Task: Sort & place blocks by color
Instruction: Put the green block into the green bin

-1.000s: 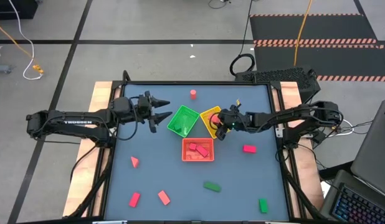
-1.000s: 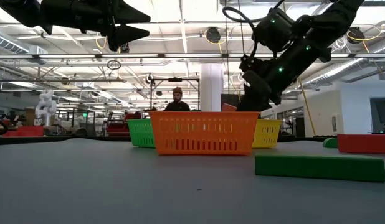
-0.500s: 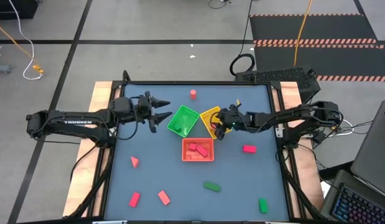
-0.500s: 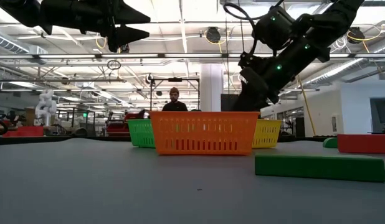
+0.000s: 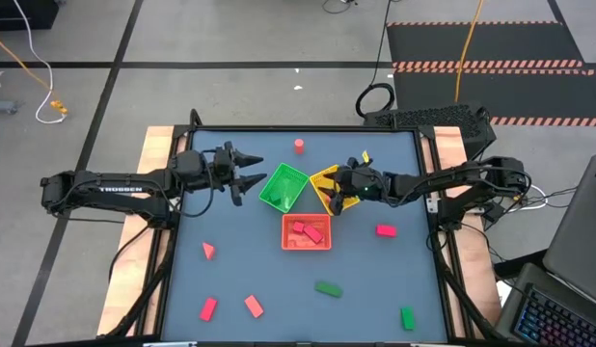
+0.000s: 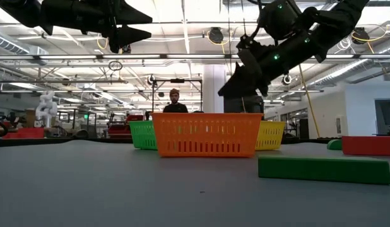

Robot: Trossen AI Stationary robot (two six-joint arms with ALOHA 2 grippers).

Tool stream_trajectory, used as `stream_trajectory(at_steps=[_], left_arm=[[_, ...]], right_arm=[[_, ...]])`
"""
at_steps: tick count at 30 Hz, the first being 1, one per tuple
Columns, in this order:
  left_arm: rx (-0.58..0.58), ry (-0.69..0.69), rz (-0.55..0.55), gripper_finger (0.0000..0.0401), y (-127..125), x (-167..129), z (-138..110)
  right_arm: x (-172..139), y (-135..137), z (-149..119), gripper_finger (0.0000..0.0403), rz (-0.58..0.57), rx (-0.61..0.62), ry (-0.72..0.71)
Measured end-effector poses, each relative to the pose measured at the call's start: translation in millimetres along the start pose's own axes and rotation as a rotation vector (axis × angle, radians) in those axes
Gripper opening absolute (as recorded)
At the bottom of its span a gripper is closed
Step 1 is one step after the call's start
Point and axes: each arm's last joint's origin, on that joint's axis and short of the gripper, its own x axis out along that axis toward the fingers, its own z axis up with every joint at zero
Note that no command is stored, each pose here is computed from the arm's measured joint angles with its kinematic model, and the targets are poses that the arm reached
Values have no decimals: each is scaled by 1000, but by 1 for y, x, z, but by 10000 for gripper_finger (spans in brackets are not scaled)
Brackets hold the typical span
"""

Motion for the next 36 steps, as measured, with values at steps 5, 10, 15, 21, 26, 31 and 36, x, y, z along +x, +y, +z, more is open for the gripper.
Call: stream_trajectory(at_steps=[5, 10, 15, 21, 26, 31, 36], left_arm=[[0, 6, 0, 253, 0, 0, -1], [-1, 20, 2, 253, 0, 0, -2], [-3, 18, 2, 253, 0, 0, -2], [-3, 18, 2, 253, 0, 0, -2], [-3, 18, 2, 253, 0, 0, -2], [-7, 18, 2, 253, 0, 0, -2], [-7, 18, 2, 253, 0, 0, -2]], right_arm=[[-3, -5, 2, 204, -65, -4, 0], [-18, -19, 1, 204, -242, 17, 85], [-46, -32, -10, 204, -329, 81, 274], [-83, -39, -23, 204, -401, 120, 474], [-102, -42, -32, 205, -463, 171, 585], [-111, -44, -41, 240, -527, 176, 703], [-109, -43, -45, 288, -509, 162, 756]])
